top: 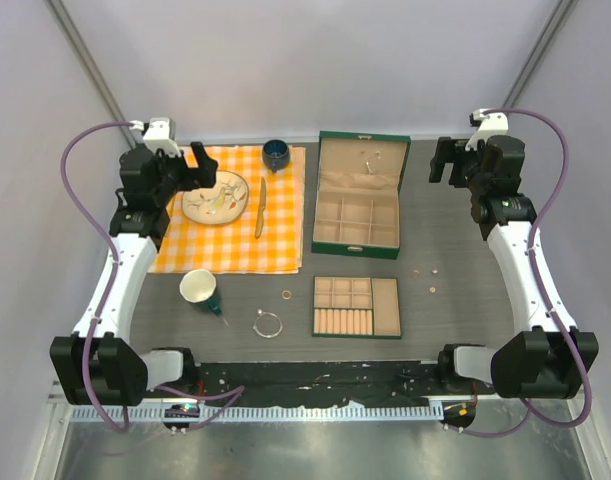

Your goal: Organize the mixed jewelry

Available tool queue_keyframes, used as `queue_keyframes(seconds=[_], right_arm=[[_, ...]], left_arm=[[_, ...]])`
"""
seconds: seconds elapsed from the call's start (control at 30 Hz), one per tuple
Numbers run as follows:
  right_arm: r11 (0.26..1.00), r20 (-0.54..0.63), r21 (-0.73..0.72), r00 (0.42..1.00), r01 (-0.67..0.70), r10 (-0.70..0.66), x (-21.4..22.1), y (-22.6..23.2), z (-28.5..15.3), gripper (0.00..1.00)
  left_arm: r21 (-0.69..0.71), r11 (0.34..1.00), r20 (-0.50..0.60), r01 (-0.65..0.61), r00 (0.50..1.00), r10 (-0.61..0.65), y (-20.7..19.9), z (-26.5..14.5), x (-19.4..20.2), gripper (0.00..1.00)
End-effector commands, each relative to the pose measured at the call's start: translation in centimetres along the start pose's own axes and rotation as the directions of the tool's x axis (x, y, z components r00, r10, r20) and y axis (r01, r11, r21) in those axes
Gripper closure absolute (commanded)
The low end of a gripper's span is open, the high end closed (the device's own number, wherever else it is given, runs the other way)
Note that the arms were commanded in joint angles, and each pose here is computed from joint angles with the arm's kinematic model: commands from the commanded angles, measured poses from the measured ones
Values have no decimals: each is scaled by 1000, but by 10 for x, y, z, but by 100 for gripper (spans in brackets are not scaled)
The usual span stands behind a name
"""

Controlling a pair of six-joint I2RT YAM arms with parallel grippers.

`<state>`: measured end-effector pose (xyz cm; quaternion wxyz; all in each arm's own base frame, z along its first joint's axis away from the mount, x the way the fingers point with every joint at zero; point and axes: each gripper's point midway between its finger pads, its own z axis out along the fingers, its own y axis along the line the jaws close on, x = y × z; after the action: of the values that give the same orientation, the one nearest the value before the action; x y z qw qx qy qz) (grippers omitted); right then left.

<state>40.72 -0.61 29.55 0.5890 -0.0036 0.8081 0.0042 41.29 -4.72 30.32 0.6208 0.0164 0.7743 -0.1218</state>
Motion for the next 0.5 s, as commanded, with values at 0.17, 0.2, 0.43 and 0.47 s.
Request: queue_keyframes(seconds=[0.17,0.2,0.43,0.47], right_arm=[[1000,95,-6,995,22,-21,-34,2,-16,0],[1000,94,-12,995,25,-24,-35,3,-17,0],[999,108,-25,993,40,-37,-38,6,-22,0],[999,114,-23,993,43,-40,-40,5,-24,0]], left_arm=[[21,1000,49,-13,999,12,-8,-9,-17,0],[23,1000,51,-12,999,11,-8,-9,-18,0],[33,999,54,-6,999,4,-10,-8,-19,0],[30,1000,54,-6,999,4,-9,-9,-19,0]])
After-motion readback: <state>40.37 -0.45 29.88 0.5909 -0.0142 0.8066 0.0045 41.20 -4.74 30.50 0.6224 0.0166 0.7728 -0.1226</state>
